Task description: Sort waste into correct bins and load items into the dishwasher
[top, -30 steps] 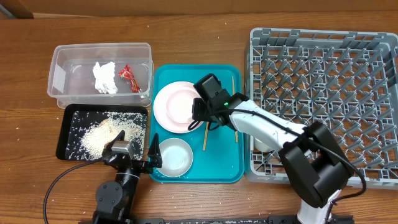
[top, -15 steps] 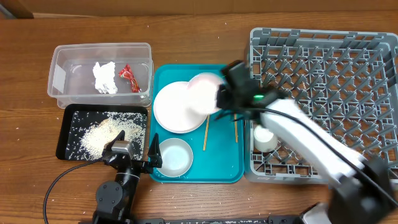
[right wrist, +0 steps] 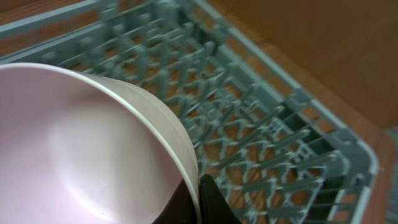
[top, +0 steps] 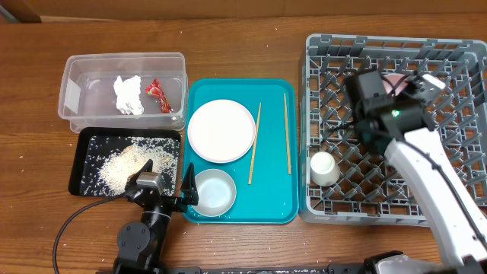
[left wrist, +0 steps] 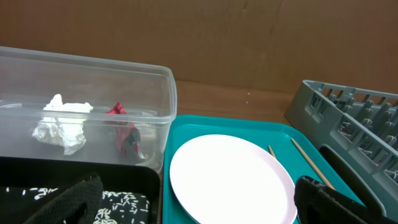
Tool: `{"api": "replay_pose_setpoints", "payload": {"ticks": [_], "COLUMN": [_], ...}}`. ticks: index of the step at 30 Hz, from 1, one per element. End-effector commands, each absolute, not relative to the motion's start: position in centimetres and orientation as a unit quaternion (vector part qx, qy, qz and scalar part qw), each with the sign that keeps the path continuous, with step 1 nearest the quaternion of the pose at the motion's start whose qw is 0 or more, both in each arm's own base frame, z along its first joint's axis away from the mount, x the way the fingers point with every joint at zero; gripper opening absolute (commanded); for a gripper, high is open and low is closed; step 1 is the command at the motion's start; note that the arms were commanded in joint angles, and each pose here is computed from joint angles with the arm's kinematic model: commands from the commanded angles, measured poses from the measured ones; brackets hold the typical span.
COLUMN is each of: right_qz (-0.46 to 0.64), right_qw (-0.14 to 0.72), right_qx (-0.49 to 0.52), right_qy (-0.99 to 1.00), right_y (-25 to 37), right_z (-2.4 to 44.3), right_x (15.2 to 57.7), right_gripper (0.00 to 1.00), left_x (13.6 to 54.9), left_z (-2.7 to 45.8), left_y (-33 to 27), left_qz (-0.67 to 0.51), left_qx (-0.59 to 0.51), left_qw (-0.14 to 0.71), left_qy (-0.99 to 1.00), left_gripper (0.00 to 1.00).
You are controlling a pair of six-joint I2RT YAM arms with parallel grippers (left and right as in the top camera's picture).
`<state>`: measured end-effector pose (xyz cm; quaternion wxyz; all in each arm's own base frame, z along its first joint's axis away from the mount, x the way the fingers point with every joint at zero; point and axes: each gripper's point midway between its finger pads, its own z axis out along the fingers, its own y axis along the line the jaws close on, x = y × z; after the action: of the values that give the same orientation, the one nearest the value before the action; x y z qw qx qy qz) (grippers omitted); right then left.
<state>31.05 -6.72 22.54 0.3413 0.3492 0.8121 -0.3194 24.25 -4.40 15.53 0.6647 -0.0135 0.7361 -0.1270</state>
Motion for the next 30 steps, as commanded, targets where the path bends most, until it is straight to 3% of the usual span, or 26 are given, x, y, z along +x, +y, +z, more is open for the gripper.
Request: {"api": "replay_pose_setpoints", "payload": {"ticks": [1,8,15,30], "right_qz": [-0.385,-0.436,-0.483,-0.448], "right_qw": [0.345,0.293,0.300,0.300], "right_qx": [0.372,0.323,0.294,0.226], "right_qy": [0.771,0.787,0.768,0.811], "right_y": [-9.3,-9.5,-9.8,-5.0], "right_z": [22.1,18.2,18.1,16.5], "right_x": [31.4,33.0,33.9,35.2], "right_gripper": [0.04,0.04,0.04,0.04], "left_x": [24.3,24.3,24.3,24.3], "left_z": [15.6,15.6,15.6,15.6], "left_y": [-4.3,-4.3,-4.3,-4.3], "left_qz": [-0.128,-0.129,-0.129,-0.129], "left_qx": [-0.016,-0.016,-0.016,-0.016], "left_qw": [0.668,0.668,0.668,0.668], "left_qy": [0.733,0.733,0.733,0.733], "left_gripper": [1.00,1.00,1.00,1.00]}}
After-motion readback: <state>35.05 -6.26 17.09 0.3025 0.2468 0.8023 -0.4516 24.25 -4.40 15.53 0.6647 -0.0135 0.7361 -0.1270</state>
